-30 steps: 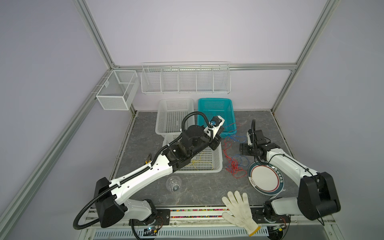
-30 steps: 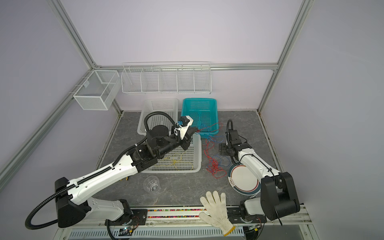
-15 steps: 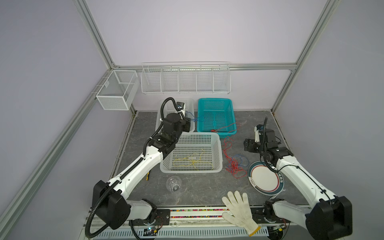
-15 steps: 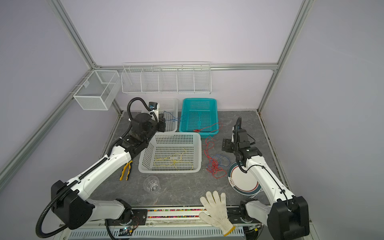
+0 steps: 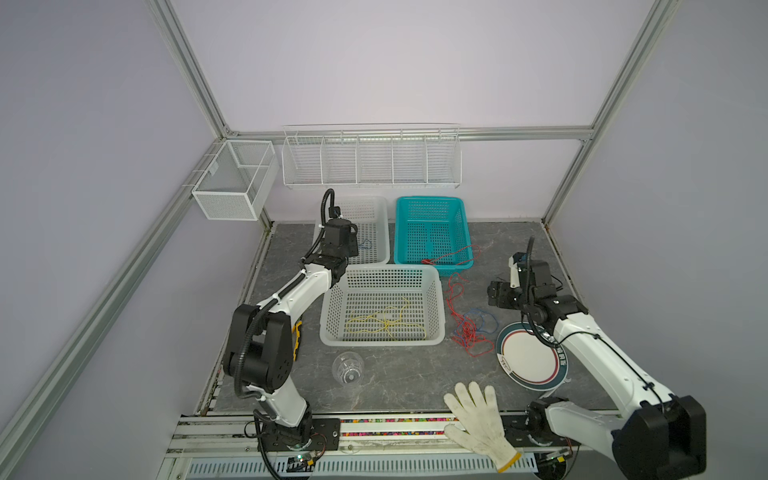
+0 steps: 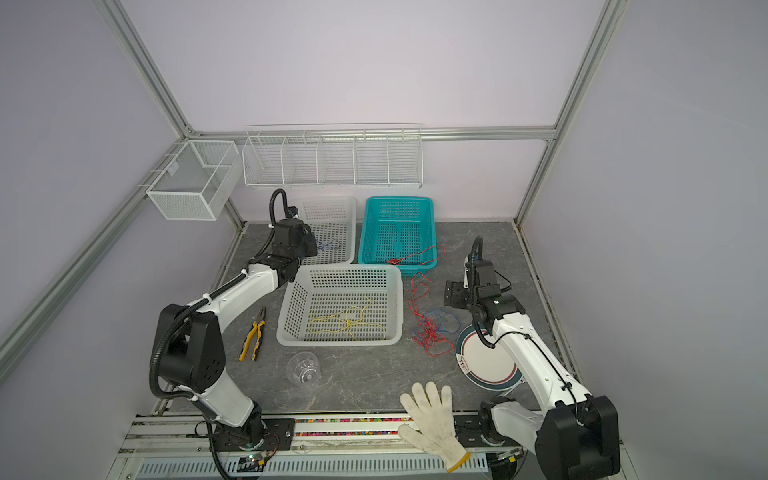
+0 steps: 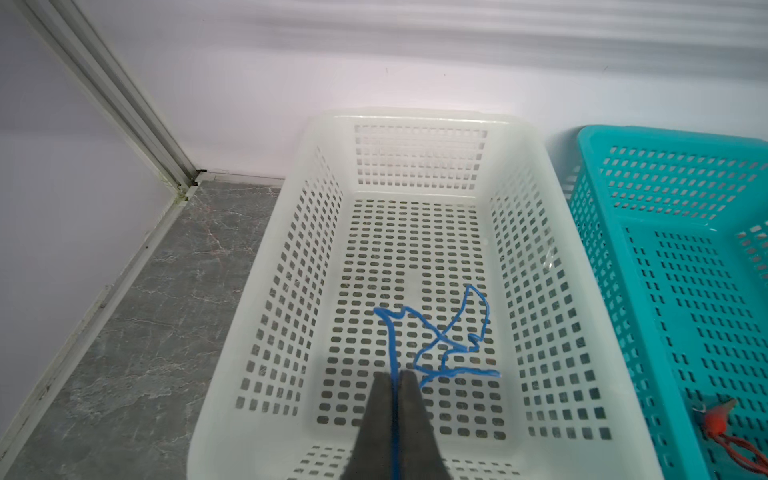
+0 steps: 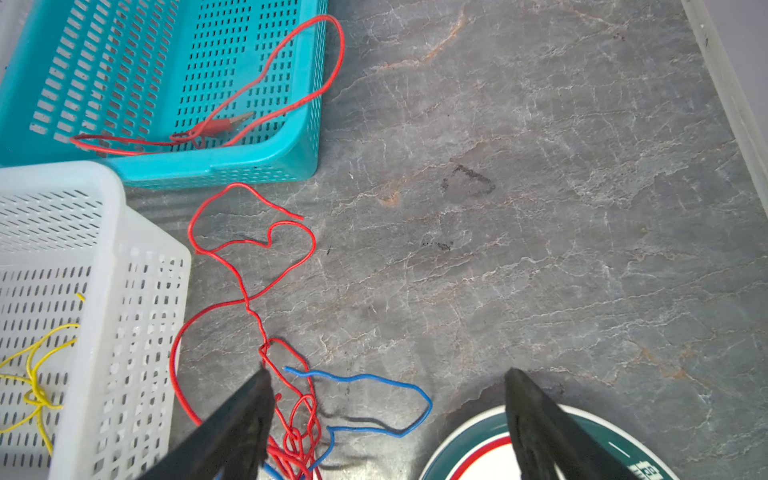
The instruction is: Untangle the cables
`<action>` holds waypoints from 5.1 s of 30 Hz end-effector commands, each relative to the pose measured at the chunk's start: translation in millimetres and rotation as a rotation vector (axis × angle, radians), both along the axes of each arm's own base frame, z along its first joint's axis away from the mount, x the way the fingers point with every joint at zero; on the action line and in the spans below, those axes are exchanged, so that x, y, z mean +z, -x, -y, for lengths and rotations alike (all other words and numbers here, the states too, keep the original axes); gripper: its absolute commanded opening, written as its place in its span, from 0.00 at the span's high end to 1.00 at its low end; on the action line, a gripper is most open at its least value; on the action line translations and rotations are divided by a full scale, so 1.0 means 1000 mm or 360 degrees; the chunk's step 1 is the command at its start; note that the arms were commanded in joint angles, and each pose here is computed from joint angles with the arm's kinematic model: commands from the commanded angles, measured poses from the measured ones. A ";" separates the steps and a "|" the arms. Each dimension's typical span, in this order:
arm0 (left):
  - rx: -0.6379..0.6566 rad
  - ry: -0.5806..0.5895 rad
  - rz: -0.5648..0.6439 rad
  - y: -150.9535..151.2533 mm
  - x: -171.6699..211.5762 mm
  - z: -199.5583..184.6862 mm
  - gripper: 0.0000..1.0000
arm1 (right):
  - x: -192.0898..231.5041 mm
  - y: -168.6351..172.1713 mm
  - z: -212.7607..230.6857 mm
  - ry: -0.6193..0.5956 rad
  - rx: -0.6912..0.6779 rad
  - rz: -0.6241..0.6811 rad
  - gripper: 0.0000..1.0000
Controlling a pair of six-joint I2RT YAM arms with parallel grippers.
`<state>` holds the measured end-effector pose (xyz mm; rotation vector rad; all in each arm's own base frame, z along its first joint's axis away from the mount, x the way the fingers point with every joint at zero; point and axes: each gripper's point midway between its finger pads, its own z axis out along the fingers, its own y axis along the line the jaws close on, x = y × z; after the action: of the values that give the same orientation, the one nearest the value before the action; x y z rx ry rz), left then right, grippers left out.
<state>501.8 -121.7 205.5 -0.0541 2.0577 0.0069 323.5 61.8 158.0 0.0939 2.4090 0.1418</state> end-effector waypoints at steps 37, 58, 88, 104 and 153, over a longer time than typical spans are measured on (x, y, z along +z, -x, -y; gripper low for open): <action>-0.0793 0.0198 -0.0049 0.075 0.010 0.142 0.24 | -0.038 0.060 -0.065 -0.0473 0.0393 -0.0392 0.28; -0.1060 0.0333 -0.0014 0.112 0.023 0.183 0.23 | -0.003 0.039 -0.062 -0.0322 0.0422 -0.0167 0.93; -0.1995 0.0229 0.0160 0.222 0.037 0.306 0.23 | 0.065 0.039 -0.094 -0.0532 0.0691 0.0059 0.93; -0.2091 0.0302 0.0106 0.230 0.024 0.340 0.61 | 0.075 0.039 -0.108 -0.0638 0.0792 0.0103 0.93; -0.1971 0.0578 0.0031 0.226 0.052 0.347 1.00 | 0.001 0.023 -0.074 -0.0520 0.0376 0.0067 0.67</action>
<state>280.7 -466.3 225.5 0.9793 1.8188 -1.0484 293.2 134.0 157.6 -0.0455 2.3617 0.6412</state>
